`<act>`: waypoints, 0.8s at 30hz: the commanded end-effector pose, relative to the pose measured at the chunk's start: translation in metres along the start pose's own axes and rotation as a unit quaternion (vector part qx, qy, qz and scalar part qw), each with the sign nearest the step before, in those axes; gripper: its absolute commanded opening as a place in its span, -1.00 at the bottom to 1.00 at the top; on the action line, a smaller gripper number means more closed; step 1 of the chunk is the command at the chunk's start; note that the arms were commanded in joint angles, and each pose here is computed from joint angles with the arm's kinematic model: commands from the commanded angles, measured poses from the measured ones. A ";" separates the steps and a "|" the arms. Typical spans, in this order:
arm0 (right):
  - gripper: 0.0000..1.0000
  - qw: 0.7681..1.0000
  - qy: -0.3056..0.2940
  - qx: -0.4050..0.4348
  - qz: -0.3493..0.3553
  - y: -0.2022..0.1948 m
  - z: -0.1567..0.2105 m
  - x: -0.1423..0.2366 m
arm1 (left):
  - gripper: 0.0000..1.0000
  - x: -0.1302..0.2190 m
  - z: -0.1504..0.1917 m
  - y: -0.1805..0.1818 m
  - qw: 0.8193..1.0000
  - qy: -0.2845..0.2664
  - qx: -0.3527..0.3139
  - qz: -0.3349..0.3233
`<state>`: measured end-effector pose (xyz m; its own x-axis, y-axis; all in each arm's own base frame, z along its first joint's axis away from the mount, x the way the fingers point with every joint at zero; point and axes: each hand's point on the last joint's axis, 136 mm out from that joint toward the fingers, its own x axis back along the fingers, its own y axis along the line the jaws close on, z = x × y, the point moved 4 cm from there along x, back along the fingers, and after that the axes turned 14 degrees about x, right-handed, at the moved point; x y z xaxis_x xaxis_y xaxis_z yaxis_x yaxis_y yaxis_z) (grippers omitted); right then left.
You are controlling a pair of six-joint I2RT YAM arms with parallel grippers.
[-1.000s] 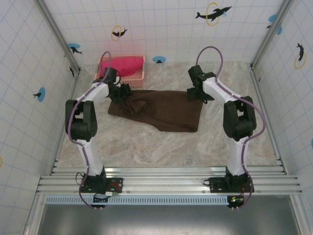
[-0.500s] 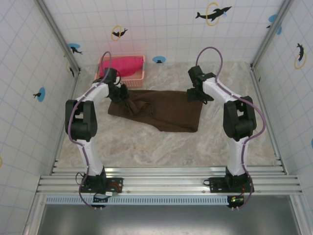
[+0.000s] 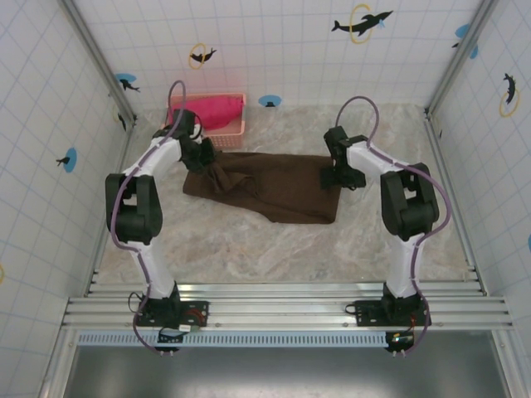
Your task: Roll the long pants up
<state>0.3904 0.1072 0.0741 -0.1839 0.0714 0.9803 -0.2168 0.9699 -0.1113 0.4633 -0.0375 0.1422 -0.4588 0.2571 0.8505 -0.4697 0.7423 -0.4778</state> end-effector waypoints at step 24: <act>0.57 0.945 -0.090 -0.139 -0.282 0.049 0.003 -0.016 | -1.00 0.037 -0.028 -0.001 0.998 -0.044 -0.036 -0.019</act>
<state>0.3877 0.1387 0.0672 -0.3233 -0.4255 0.8453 -0.0920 0.9031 0.4194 0.4739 -0.0219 0.1720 -0.5011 0.2142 0.8385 -0.4304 0.7788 -0.4562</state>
